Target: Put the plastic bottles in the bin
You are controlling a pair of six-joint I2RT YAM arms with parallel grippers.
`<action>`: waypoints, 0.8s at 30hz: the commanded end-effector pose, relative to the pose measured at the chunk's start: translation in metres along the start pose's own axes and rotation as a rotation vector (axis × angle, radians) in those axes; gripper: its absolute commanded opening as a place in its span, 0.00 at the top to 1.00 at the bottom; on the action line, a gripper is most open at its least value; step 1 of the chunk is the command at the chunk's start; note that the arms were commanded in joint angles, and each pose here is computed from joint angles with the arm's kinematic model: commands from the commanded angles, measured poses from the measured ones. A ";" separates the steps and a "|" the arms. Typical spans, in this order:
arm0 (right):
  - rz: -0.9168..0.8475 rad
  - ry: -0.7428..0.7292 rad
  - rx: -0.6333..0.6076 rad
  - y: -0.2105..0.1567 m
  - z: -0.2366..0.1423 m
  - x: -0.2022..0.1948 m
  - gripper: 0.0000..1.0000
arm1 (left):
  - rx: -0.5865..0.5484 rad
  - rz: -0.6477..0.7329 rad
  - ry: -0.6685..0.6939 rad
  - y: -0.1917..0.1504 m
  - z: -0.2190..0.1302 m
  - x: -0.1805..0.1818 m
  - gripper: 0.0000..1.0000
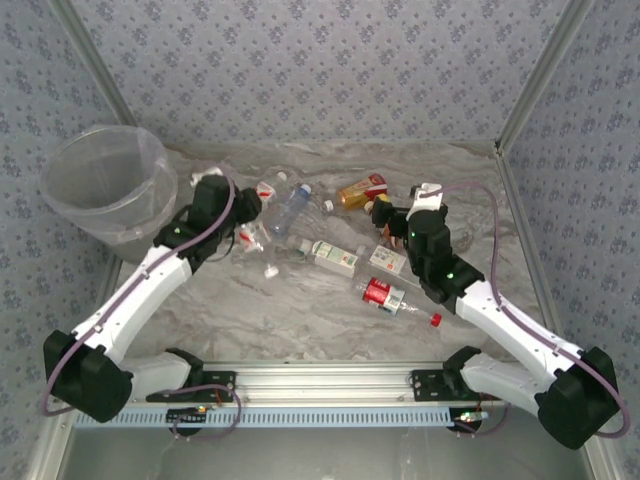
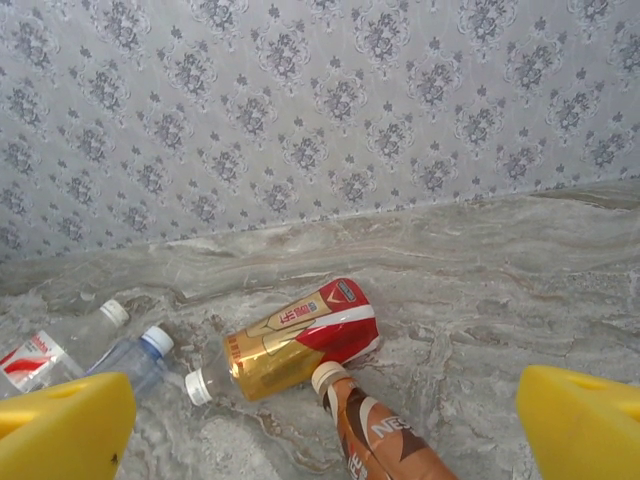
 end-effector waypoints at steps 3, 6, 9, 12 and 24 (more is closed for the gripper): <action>0.041 -0.021 -0.075 0.022 0.002 -0.004 0.00 | -0.121 0.073 0.003 0.062 -0.017 -0.027 0.46; 0.053 -0.012 -0.076 0.022 0.002 -0.003 0.00 | -0.232 0.089 0.017 0.102 -0.030 -0.033 0.46; 0.057 0.024 -0.078 0.020 0.002 0.001 0.00 | -0.360 0.113 0.044 0.140 -0.049 -0.035 0.46; 0.036 0.098 -0.102 0.023 0.002 0.010 0.00 | -0.487 0.148 0.100 0.172 -0.069 -0.033 0.46; -0.016 0.145 -0.101 0.032 0.005 0.021 0.00 | -0.832 0.196 0.359 0.261 -0.111 0.014 0.45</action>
Point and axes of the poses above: each hand's point on the last joint's axis, 136 mm out from that joint toward the fingers, its own z axis out along the fingers, its own x axis along the line the jaws close on, y = z × x, the point moved 5 cm from there along -z, back along the fingers, and after that the axes turned 11 degrees about -z, right-handed, at the moved point
